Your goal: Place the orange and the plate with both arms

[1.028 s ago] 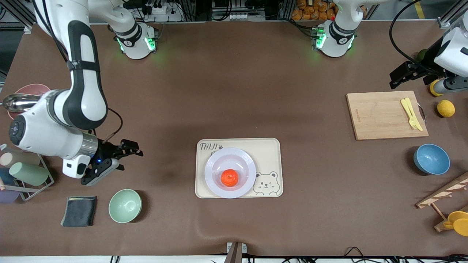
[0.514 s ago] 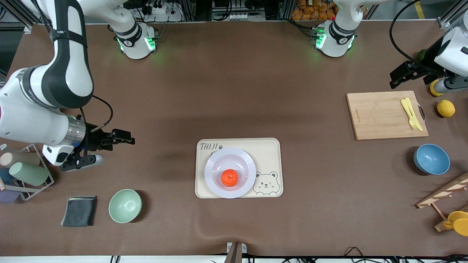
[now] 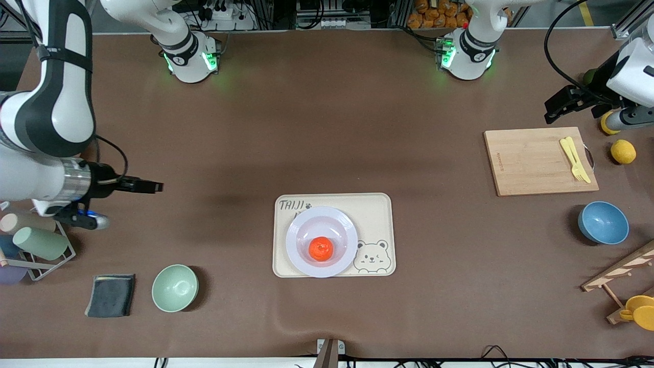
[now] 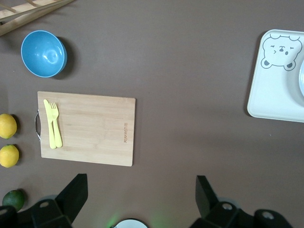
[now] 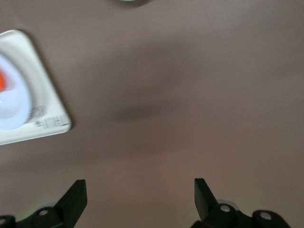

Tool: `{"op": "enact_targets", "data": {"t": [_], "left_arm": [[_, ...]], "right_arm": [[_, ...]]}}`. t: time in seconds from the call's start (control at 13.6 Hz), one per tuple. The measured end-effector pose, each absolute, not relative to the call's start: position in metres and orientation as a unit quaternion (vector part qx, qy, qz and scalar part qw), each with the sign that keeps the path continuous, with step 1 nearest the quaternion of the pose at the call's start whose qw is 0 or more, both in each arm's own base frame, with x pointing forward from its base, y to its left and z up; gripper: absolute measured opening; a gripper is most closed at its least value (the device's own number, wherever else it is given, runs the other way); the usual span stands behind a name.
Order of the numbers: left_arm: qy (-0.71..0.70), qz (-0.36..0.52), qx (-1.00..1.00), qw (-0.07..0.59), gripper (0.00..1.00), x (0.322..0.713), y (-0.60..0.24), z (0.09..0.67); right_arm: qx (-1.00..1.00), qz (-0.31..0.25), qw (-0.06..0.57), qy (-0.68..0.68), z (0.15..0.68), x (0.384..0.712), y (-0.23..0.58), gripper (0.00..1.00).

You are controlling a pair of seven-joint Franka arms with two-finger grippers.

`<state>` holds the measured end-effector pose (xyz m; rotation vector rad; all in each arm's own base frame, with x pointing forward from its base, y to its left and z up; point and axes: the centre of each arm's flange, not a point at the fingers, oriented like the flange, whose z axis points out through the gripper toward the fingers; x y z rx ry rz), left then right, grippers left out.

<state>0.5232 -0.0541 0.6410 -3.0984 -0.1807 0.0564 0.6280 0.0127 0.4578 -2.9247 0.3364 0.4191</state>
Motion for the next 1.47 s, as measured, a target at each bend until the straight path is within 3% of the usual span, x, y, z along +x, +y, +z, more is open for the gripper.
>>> {"op": "enact_targets", "data": {"t": [0.51, 0.88, 1.47], "left_arm": [[-0.059, 0.02, -0.998, 0.019, 1.0, 0.523, -0.053, 0.639], [-0.059, 0.02, -0.998, 0.019, 1.0, 0.523, -0.053, 0.639], [-0.064, 0.019, -0.998, 0.019, 1.0, 0.523, -0.048, 0.641]], "right_arm": [[-0.997, 0.068, -0.004, 0.03, 0.555, 0.604, 0.003, 1.0], [-1.0, 0.022, -0.002, -0.014, 0.619, 0.574, -0.026, 1.0], [-1.0, 0.016, 0.002, 0.001, 0.647, 0.545, -0.035, 1.0]]}}
